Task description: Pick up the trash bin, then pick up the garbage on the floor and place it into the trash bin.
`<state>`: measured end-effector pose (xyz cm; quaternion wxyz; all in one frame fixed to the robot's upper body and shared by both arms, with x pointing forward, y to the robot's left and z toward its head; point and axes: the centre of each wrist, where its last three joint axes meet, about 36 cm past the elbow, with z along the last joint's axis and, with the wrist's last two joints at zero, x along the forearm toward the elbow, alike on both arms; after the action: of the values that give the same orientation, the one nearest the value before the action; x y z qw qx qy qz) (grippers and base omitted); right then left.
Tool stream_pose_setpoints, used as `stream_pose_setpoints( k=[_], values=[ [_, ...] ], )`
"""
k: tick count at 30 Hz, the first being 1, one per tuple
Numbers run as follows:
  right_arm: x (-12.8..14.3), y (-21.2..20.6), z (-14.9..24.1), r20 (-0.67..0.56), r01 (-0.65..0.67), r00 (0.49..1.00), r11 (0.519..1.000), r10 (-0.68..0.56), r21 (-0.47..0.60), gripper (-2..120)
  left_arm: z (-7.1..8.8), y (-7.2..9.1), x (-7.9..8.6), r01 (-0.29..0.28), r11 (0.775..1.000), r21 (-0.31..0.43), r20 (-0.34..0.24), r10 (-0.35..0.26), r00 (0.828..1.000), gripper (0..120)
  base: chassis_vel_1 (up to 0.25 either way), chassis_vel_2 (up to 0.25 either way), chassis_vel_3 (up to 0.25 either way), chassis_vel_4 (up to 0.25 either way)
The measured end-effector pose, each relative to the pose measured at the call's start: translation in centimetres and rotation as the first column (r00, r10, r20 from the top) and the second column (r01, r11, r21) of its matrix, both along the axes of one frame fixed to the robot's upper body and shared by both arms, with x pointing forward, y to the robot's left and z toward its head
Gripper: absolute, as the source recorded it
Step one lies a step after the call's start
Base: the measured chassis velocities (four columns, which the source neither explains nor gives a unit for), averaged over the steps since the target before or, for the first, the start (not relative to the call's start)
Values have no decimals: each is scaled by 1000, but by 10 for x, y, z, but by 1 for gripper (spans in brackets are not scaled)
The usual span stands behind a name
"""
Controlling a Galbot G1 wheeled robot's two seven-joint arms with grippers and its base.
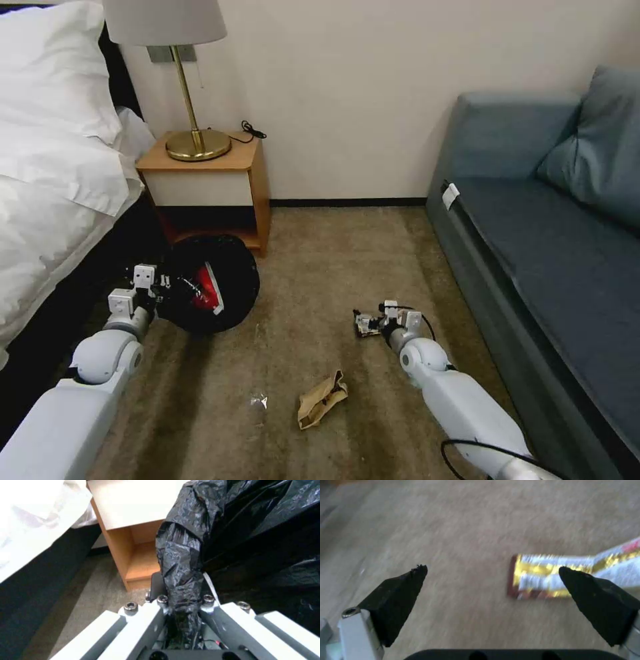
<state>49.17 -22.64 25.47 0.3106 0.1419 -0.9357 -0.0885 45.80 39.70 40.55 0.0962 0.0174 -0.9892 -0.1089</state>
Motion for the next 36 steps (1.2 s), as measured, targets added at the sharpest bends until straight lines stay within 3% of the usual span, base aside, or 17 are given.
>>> stream_pose_setpoints(
  k=[9, 17, 24, 36],
  values=[
    [-39, -11, 17, -81, -104, 991, 994, 105, 15, 100, 8, 0, -4, 16, 1000, 23, -11, -16, 1000, 1, 0, 0, 0, 0],
    [-80, -4, 8, -169, -306, 938, 952, 302, 2, 100, 10, 2, -5, 23, 999, 32, -19, -22, 1000, 1, 0, 0, 0, 0],
    [-83, 13, 9, -186, -388, 902, 920, 390, 51, 100, 5, 1, -6, 22, 999, 32, -30, -21, 999, 1, 0, 0, 0, 0],
    [-85, 15, -10, -218, -434, 873, 899, 437, 64, 100, 0, 0, -6, 18, 1000, 21, -37, -17, 999, 1, 0, 0, 0, 0]
  ],
)
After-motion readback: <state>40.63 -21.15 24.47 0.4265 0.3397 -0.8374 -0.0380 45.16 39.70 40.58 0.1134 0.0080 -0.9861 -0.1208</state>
